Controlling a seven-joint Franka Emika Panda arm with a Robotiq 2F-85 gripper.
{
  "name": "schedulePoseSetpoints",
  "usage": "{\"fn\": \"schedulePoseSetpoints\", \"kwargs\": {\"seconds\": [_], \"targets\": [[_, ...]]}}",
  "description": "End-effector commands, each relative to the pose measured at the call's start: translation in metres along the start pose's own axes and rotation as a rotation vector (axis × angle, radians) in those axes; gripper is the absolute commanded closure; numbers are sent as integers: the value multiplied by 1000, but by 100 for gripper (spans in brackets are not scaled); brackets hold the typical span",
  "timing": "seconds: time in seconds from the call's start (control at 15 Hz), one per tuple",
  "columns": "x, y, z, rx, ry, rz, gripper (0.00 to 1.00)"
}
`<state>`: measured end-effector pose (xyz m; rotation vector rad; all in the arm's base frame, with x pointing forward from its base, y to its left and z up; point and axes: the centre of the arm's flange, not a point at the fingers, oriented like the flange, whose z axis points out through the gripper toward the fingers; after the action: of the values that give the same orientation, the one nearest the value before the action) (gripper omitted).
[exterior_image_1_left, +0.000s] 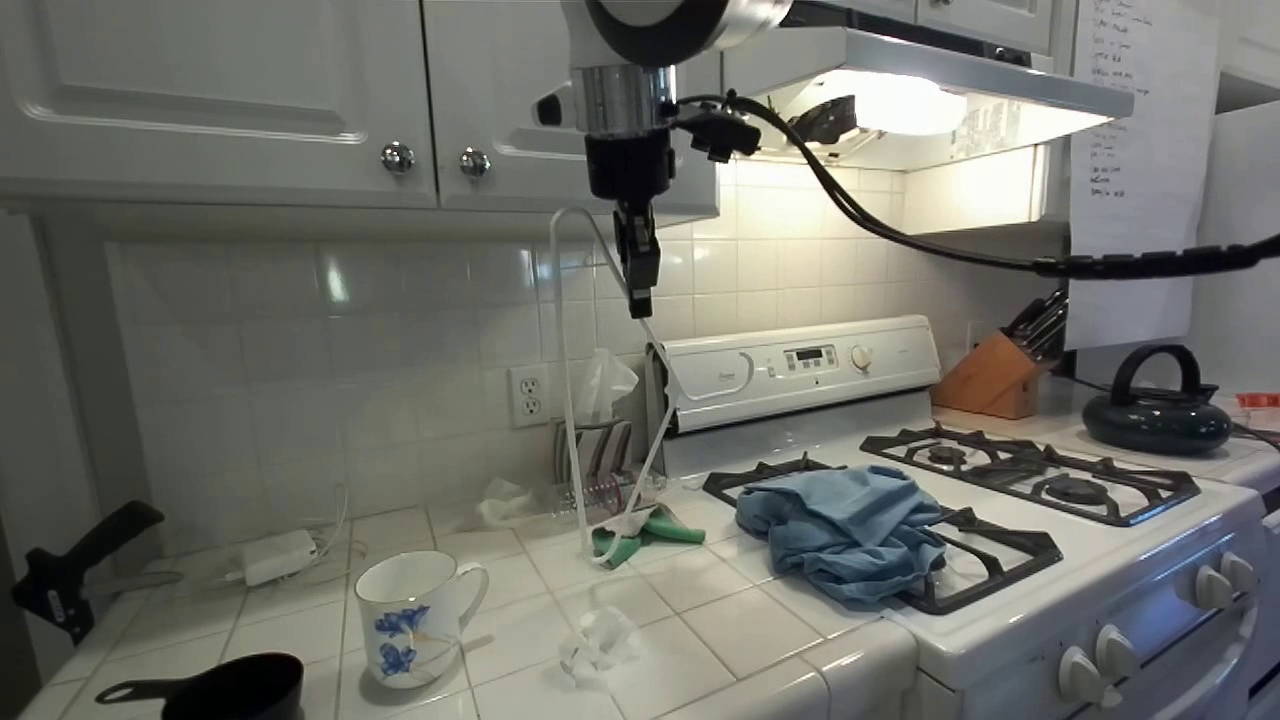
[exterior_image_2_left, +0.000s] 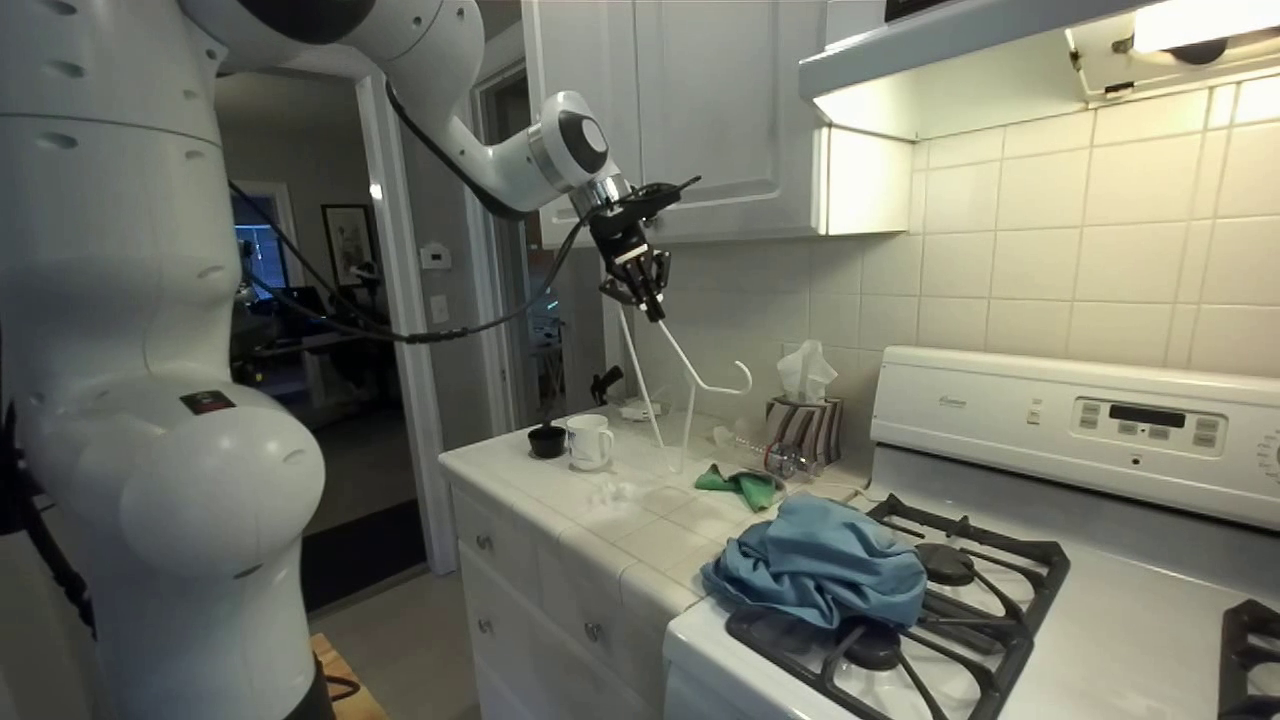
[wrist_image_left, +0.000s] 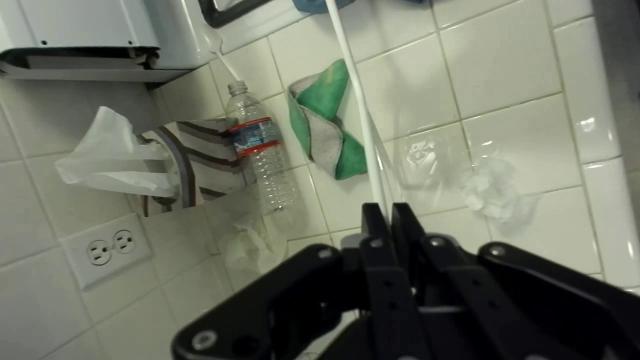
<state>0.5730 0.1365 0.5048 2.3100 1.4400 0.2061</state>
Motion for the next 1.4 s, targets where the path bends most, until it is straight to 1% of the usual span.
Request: {"fn": "schedulePoseSetpoints", "kwargs": {"seconds": [0.0,0.13,0.27,0.47,0.67,0.8,0.93,1.0,1.13,1.2,1.27,1.33], "targets": [[-13,-10,-9,-71,7,-28,98],[-6,-6,-16,-74,-19,-92,98],[5,-2,-24,-57,-64,-180,98],[25,-2,-35,-68,-214,-258,98],[51,-13,-42,-146,-358,-306,98],[69,-23,-43,-197,-443,-368,98],[87,-37,-31,-251,-520,-440,98],[96,-42,-25,-290,-551,-468,98],[109,-55,-11,-405,-585,-498,98],[92,-54,-22,-326,-535,-488,98],[97,-59,-15,-332,-541,-496,90],[99,-60,-12,-328,-541,-499,90]]}}
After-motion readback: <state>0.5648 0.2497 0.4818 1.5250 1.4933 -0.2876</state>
